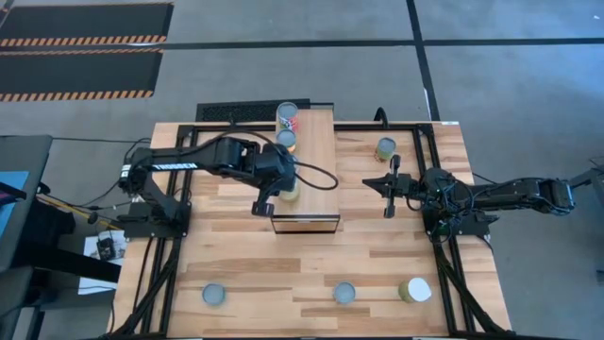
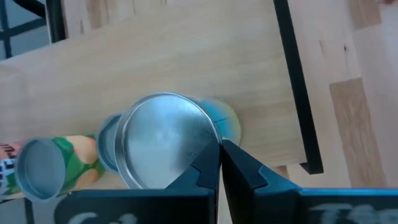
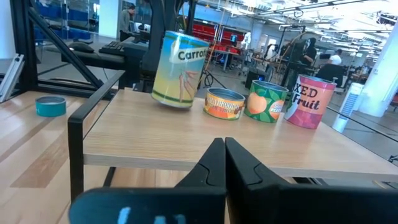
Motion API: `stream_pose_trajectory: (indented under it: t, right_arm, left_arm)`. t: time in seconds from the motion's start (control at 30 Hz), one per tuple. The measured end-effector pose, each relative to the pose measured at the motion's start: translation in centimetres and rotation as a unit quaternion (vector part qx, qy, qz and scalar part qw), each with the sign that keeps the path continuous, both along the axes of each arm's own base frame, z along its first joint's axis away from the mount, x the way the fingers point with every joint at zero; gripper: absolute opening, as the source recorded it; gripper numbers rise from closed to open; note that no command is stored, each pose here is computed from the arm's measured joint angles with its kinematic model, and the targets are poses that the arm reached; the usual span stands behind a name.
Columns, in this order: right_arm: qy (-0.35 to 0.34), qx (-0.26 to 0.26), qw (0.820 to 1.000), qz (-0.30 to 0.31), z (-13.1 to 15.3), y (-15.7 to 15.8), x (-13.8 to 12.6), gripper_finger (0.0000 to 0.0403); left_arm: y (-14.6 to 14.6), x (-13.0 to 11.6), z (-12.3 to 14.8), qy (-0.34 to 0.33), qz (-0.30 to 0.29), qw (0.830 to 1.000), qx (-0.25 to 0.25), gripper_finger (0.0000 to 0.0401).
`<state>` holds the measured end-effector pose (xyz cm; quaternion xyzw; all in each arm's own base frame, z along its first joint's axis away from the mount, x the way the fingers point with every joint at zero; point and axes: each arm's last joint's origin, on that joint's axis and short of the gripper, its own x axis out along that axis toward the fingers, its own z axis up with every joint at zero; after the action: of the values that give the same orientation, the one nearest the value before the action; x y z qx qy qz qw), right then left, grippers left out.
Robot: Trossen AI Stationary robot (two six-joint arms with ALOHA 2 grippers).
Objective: Pick and place cans onto a shelf
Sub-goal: Put the canned carrots on the shelf
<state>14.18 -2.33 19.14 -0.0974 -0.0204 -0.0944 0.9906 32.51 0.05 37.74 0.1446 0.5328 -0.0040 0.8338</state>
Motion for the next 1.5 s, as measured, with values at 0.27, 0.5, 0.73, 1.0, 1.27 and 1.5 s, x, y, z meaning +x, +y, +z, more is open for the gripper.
stream_pose_trajectory:
  t: [0.27,0.5,0.73,1.0,1.27,1.5]
  right_arm:
    - [0.000,-0.001,1.000,0.000,0.0,0.0,0.0,0.0008]
    - [0.000,-0.001,1.000,0.000,0.0,0.0,0.0,0.0008]
    - [0.000,0.000,1.000,0.000,0.0,0.0,0.0,0.0008]
    - [-0.001,0.000,1.000,0.000,0.0,0.0,0.0,0.0008]
    - [-0.001,0.000,1.000,0.000,0.0,0.0,0.0,0.0008]
    - [-0.001,0.000,1.000,0.000,0.0,0.0,0.0,0.0008]
  left_arm:
    - [0.0,0.0,-0.1,0.002,0.001,1.000,0.000,0.0000]
    - [0.7,0.1,0.0,-0.002,0.010,1.000,0.001,0.0000]
    - [1.2,0.0,-0.1,-0.002,0.013,1.000,-0.007,0.0000]
    - [1.2,0.0,-0.1,0.000,0.020,1.000,-0.015,0.0000]
    - [1.2,0.0,-0.1,-0.004,0.023,1.000,-0.012,0.0027]
    - [1.2,0.0,-0.1,-0.004,0.023,1.000,-0.010,0.0059]
